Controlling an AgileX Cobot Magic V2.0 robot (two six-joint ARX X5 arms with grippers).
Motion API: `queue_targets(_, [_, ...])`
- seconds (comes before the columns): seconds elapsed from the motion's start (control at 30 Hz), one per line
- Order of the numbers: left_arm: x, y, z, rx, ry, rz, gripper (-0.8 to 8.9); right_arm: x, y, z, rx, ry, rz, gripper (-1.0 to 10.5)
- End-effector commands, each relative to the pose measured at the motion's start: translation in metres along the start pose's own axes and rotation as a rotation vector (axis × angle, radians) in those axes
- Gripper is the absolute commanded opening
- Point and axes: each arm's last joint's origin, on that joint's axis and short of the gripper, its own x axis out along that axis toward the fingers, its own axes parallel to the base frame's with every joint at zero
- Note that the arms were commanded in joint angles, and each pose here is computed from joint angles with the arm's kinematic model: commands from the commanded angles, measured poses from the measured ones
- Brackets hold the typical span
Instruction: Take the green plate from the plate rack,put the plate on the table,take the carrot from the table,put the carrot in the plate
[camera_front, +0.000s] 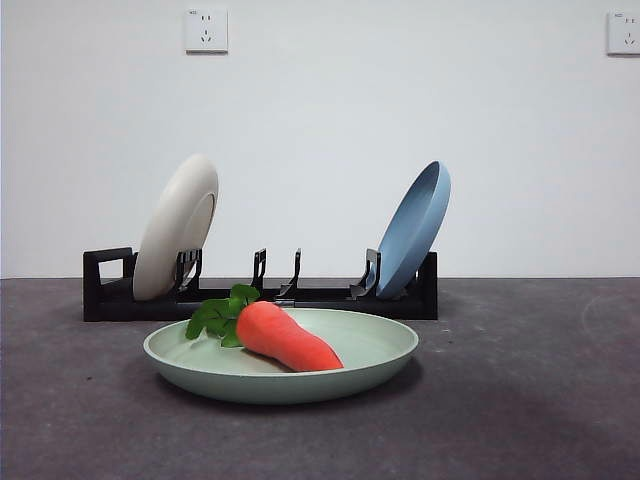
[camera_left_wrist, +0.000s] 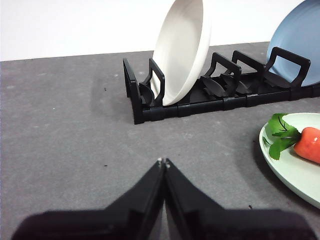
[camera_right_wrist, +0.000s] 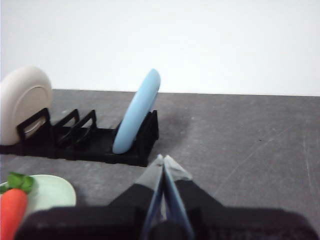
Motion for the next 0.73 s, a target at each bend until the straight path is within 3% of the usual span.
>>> queue_targets(0.03, [0.001,0.0,-0.004,-0.008,0.014,0.003,-0.01,0.003,-0.002,-0.023,0.049,-0.007,-0.018,0.0])
queue_targets(0.47, [0.001,0.0,-0.004,-0.008,0.014,0.003,-0.02,0.013,-0.006,-0.079,0.093,0.066,-0.039,0.0])
queue_targets(0.73, [0.001,0.0,-0.004,-0.008,0.014,0.003,-0.01,0.013,-0.006,-0.083,0.115,0.094,-0.041,0.0])
